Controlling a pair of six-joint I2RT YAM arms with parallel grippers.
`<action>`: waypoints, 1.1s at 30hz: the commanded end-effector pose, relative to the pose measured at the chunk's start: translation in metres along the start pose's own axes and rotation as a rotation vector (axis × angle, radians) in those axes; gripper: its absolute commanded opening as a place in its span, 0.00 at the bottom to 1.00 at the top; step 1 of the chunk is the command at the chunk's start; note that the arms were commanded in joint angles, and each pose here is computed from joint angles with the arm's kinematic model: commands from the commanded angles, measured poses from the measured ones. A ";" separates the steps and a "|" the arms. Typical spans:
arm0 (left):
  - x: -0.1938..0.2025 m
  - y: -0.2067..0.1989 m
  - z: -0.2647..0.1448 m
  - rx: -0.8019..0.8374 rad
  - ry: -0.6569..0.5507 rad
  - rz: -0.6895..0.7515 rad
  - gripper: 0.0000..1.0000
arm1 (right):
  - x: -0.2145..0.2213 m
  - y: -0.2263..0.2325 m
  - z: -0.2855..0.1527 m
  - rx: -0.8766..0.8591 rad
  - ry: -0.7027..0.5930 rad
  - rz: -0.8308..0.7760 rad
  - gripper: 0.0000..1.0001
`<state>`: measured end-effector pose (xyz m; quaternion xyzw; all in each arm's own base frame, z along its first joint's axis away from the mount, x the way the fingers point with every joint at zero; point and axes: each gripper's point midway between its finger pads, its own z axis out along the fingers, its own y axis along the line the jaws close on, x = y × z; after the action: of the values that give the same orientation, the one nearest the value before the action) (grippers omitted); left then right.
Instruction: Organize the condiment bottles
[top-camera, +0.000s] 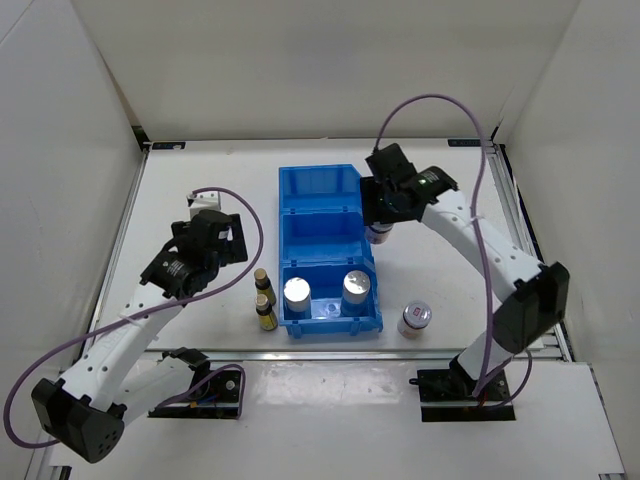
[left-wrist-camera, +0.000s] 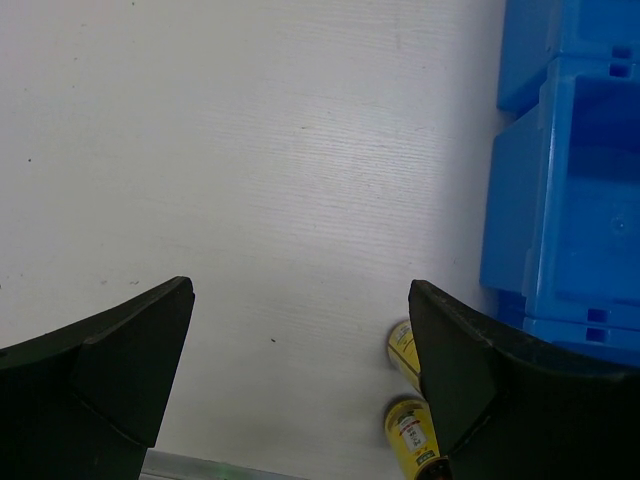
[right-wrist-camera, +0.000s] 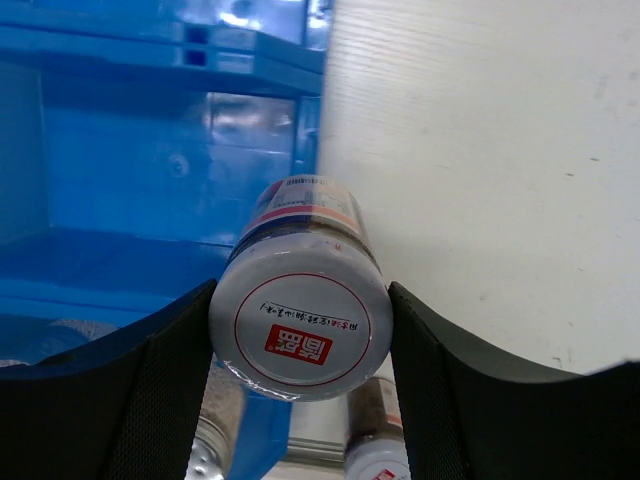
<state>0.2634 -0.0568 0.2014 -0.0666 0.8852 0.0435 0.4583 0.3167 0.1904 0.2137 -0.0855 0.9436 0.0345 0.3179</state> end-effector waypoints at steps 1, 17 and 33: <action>-0.012 -0.005 -0.003 0.029 -0.028 -0.025 0.99 | -0.032 0.039 -0.004 -0.117 -0.083 -0.039 0.00; -0.011 -0.005 -0.001 0.026 -0.020 -0.003 0.99 | 0.003 0.068 0.079 -0.101 0.102 -0.109 0.00; -0.011 -0.008 0.001 0.035 -0.017 -0.002 0.99 | -0.025 0.031 0.039 0.002 -0.026 -0.080 1.00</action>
<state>0.2668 -0.0607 0.1976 -0.0575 0.8886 0.0421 0.4532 0.3386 0.2522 0.1311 -0.1562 0.9575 0.0303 0.2404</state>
